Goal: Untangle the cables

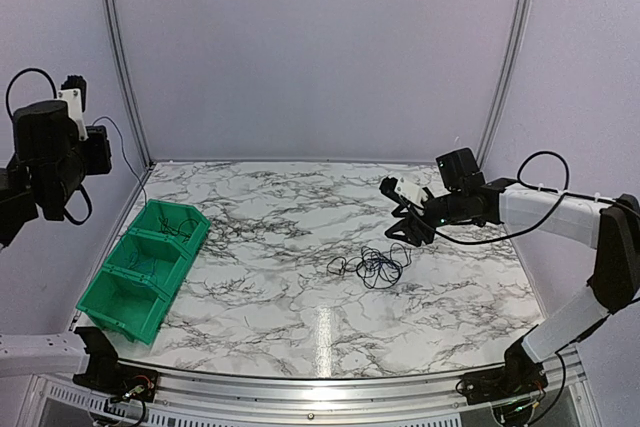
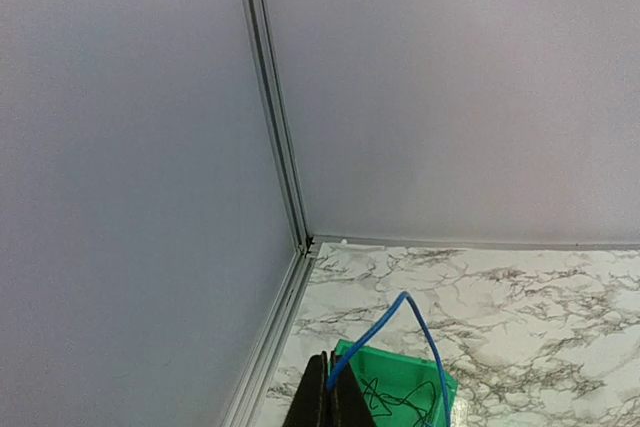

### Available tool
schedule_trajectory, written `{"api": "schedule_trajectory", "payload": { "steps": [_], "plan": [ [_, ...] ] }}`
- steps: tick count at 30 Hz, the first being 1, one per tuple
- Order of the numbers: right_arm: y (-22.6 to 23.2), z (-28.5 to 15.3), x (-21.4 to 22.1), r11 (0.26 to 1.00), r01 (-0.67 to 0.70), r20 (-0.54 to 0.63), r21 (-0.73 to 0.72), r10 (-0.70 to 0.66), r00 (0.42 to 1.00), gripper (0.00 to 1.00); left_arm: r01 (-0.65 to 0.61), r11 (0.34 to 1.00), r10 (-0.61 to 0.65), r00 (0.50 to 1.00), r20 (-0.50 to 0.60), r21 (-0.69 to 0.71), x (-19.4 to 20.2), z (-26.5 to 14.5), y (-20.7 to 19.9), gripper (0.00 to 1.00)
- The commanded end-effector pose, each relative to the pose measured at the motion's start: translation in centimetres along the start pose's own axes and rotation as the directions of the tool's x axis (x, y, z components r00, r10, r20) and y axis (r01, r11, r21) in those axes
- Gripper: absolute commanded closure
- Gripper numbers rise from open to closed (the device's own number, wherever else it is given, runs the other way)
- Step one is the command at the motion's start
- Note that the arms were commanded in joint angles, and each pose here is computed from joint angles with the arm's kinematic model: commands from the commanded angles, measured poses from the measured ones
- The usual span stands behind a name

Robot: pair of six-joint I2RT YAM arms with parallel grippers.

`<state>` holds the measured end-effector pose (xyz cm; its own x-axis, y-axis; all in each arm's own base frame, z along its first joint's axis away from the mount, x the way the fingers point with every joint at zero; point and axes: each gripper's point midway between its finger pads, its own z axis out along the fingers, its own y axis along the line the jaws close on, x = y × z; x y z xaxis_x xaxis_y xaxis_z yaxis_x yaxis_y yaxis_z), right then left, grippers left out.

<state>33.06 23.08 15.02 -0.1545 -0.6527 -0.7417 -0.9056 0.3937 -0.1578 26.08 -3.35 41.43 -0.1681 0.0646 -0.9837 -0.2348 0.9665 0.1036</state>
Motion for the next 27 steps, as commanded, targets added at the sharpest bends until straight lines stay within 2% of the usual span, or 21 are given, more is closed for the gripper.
{"api": "schedule_trajectory", "payload": {
  "steps": [1, 8, 12, 17, 22, 27],
  "plan": [
    [-0.3, 0.2, 0.3, 1.0, 0.005, -0.006, 0.009, -0.005, 1.0, 0.41, -0.037, 0.999, 0.035, 0.997, -0.065, -0.019, 3.3, 1.2, 0.5, 1.0],
    [-0.3, 0.4, 0.6, 1.0, 0.006, -0.014, 0.004, -0.006, 1.0, 0.41, -0.066, 0.996, 0.053, 0.979, -0.196, -0.061, 9.3, 3.8, 1.7, 1.0],
    [-0.2, 0.4, 0.6, 1.0, 0.011, -0.014, 0.003, -0.011, 1.0, 0.4, -0.015, 0.999, 0.008, 0.983, -0.182, -0.039, 8.6, 3.8, 1.4, 1.0],
    [-0.2, 0.3, 0.6, 1.0, 0.016, -0.015, 0.003, -0.016, 1.0, 0.41, -0.04, 0.996, 0.023, 0.977, -0.212, -0.076, 8.4, 4.6, 1.8, 1.0],
    [-0.2, 0.1, 0.5, 1.0, 0.023, -0.015, 0.008, -0.023, 1.0, 0.41, 0.014, 0.996, -0.043, 0.933, -0.357, -0.084, 13.2, 5.5, 1.2, 1.0],
    [-0.1, 0.1, 0.6, 1.0, 0.027, -0.015, 0.002, -0.026, 1.0, 0.4, 0.089, 0.992, -0.122, 0.854, -0.506, -0.088, 18.4, 5.2, 0.2, 1.0]
  ]
}}
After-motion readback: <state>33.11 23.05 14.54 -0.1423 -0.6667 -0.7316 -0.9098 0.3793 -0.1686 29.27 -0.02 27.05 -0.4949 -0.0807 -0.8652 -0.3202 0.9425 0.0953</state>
